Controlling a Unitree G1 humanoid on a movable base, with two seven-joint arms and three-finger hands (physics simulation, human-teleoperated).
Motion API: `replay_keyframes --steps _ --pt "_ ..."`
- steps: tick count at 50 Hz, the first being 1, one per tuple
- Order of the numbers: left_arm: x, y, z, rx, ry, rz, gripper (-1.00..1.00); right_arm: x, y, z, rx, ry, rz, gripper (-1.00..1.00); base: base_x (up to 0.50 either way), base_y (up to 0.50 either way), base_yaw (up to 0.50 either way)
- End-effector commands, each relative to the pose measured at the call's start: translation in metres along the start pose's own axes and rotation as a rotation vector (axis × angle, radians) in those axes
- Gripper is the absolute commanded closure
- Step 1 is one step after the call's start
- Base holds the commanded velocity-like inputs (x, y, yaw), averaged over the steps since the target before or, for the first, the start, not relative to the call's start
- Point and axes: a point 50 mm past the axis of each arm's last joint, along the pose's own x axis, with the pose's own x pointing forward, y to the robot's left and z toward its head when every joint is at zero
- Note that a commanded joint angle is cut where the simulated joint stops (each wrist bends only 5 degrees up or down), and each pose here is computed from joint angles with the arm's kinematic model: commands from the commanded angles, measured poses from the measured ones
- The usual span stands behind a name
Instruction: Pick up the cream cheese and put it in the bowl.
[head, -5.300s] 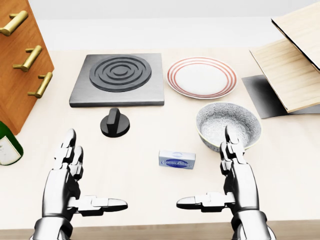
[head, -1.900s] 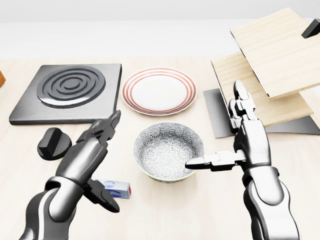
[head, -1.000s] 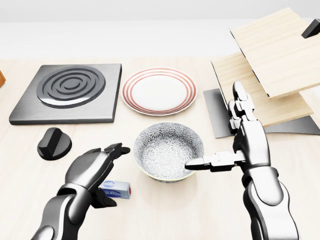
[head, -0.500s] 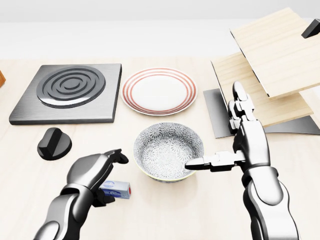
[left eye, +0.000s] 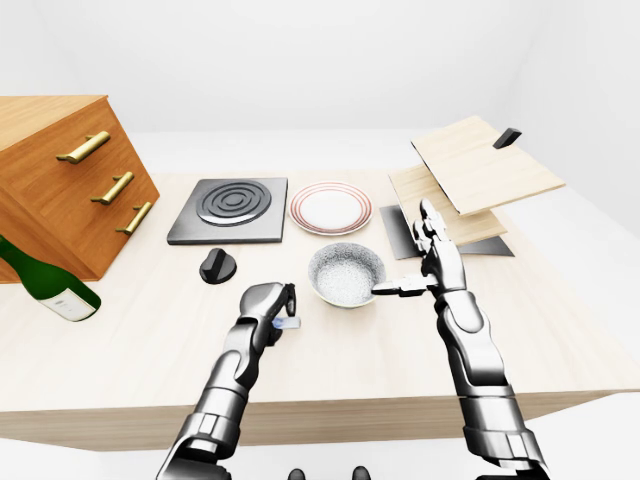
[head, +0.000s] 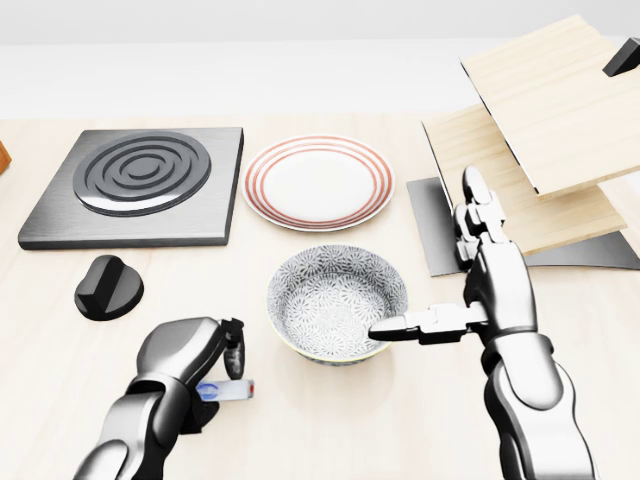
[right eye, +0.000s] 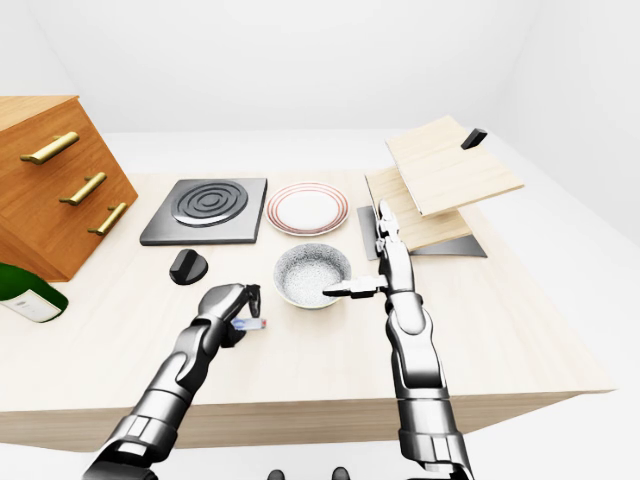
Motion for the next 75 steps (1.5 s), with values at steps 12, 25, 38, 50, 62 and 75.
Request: replay_keyframes --steps 12,25,38,50,62,75 --pt "-0.021 0.055 0.016 -0.061 -0.047 0.185 1.00 0.003 0.003 -0.001 0.007 0.007 0.004 -1.00 0.00 0.00 0.00" --pt "-0.062 0.117 0.047 -0.020 -0.152 0.353 1.00 0.003 0.003 -0.002 0.006 0.010 0.005 -1.00 0.00 0.00 0.00" --pt "-0.057 0.156 0.097 0.038 -0.282 0.413 1.00 0.003 0.002 -0.003 0.006 0.013 0.004 -1.00 0.00 0.00 0.00" --pt "-0.030 0.170 0.146 0.019 -0.391 0.449 1.00 0.002 -0.002 -0.001 0.010 0.005 -0.003 -1.00 0.00 0.00 0.00" --pt "0.006 0.165 0.179 -0.002 -0.425 0.412 1.00 -0.001 -0.003 0.001 0.013 -0.005 -0.004 -1.00 0.00 0.00 0.00" --pt "0.025 0.138 0.182 0.014 -0.389 0.354 1.00 -0.001 -0.004 0.000 0.020 0.000 -0.007 -1.00 0.00 0.00 0.00"
